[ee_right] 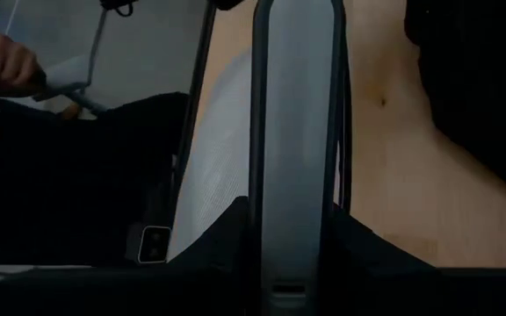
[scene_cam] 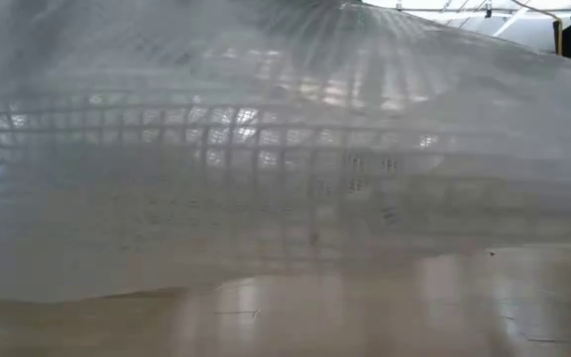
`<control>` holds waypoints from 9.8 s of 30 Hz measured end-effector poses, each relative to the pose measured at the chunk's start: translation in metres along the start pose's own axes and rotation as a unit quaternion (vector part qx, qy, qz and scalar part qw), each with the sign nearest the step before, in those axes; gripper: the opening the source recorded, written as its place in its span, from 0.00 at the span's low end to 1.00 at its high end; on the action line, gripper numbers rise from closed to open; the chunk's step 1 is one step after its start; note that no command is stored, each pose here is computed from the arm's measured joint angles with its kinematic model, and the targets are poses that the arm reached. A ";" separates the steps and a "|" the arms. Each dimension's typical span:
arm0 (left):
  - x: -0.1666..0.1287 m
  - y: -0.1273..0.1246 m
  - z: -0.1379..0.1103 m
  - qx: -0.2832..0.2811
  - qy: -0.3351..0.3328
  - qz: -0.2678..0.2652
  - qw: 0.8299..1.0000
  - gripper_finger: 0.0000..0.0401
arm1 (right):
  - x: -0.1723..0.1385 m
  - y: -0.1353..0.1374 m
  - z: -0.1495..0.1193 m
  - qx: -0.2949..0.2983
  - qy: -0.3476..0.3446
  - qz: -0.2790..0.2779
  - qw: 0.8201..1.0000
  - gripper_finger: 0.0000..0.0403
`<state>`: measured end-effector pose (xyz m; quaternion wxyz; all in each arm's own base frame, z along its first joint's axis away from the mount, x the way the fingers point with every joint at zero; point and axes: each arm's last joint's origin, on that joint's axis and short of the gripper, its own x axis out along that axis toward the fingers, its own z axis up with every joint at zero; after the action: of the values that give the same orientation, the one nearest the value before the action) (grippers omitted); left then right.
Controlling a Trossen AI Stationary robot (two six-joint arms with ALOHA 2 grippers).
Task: Unpack backpack
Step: Put the mini fan into the zip bag
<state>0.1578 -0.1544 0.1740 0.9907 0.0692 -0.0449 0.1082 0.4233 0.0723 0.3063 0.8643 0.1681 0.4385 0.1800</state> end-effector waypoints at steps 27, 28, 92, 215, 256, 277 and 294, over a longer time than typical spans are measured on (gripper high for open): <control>-0.047 -0.015 -0.046 -0.323 0.224 -0.084 0.916 0.48 | 0.001 -0.002 -0.009 -0.017 0.033 -0.055 0.998 0.15; -0.047 -0.015 -0.048 -0.328 0.235 -0.084 0.911 0.48 | 0.001 -0.004 -0.011 -0.014 0.045 -0.071 0.996 0.15; -0.035 -0.005 -0.065 -0.327 0.337 -0.074 0.880 0.48 | 0.052 -0.078 -0.106 0.088 0.139 0.016 0.986 0.49; -0.041 0.000 0.025 -0.197 0.136 -0.140 0.961 0.44 | 0.132 -0.023 -0.088 -0.155 0.253 -0.288 0.911 0.00; -0.040 0.011 0.009 -0.200 0.137 -0.008 0.970 0.47 | 0.086 0.050 -0.074 -0.284 0.199 -0.570 0.745 0.00; -0.038 0.039 -0.018 -0.227 0.195 0.090 0.950 0.61 | 0.087 0.055 -0.075 -0.298 0.197 -0.572 0.738 0.00; -0.042 0.040 0.011 -0.227 0.135 0.055 0.963 0.60 | 0.087 0.056 -0.075 -0.299 0.196 -0.572 0.739 0.00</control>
<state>0.1075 -0.1266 0.1855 0.9699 -0.1752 0.0624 0.1574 0.4004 0.1716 0.2286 0.7058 -0.4200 0.5353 -0.1975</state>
